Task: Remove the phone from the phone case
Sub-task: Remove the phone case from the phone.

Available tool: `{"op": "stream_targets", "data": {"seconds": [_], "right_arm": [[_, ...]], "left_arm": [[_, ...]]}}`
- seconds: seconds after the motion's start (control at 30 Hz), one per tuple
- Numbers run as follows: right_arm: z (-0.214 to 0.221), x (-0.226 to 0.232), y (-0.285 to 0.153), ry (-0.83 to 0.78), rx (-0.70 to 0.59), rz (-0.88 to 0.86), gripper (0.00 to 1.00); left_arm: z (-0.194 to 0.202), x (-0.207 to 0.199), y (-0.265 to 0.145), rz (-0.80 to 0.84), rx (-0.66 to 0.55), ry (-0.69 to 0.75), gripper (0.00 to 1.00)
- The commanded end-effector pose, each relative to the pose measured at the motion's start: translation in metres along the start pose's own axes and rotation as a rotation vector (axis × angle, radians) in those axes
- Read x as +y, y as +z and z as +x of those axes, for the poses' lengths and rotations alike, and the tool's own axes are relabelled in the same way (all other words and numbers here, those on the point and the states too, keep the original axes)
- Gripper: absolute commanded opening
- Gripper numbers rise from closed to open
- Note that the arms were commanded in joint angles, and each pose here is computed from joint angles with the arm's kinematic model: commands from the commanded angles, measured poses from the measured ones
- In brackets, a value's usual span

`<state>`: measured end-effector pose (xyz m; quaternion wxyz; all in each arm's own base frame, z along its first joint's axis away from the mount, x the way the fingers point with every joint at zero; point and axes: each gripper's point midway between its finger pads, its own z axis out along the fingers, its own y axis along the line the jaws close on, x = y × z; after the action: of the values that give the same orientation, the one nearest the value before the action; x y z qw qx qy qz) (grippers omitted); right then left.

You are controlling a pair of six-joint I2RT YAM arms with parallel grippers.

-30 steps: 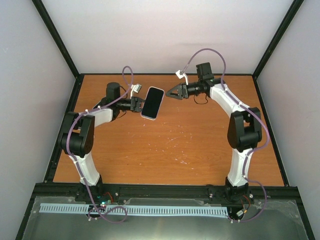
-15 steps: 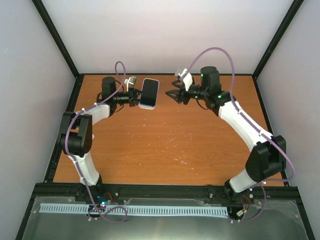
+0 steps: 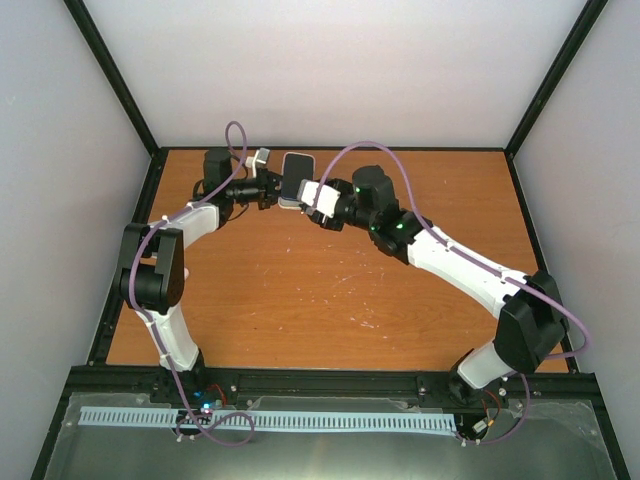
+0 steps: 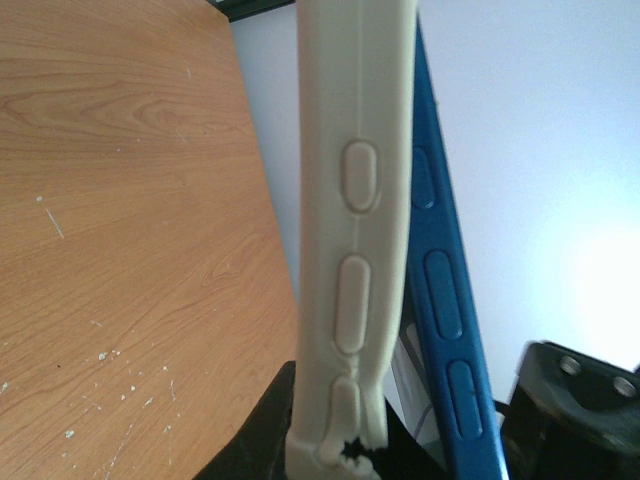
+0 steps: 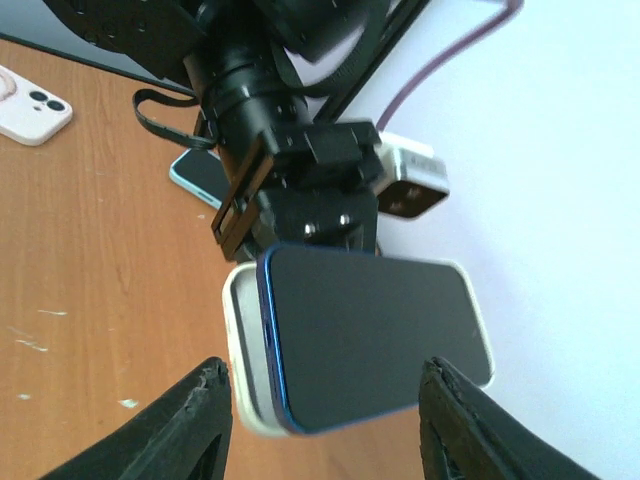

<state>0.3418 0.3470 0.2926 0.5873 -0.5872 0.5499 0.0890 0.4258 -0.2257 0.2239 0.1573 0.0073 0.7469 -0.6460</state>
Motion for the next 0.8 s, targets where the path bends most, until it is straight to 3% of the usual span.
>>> {"op": "stream_targets", "data": {"seconds": [0.0,0.37,0.77], "right_arm": [[-0.006,0.001,0.014,-0.151,-0.001,0.065,0.50],[0.004,0.021,0.034,-0.241,0.056,0.041,0.49],[0.024,-0.009,0.054,-0.316,0.165,0.251,0.37]], "left_arm": [[-0.005,-0.029,-0.007,0.020,-0.026,0.054,0.01],[-0.003,-0.032,-0.008,0.018,-0.028,0.053,0.01],[-0.001,-0.028,-0.008,0.013,-0.028,0.040,0.01]]}}
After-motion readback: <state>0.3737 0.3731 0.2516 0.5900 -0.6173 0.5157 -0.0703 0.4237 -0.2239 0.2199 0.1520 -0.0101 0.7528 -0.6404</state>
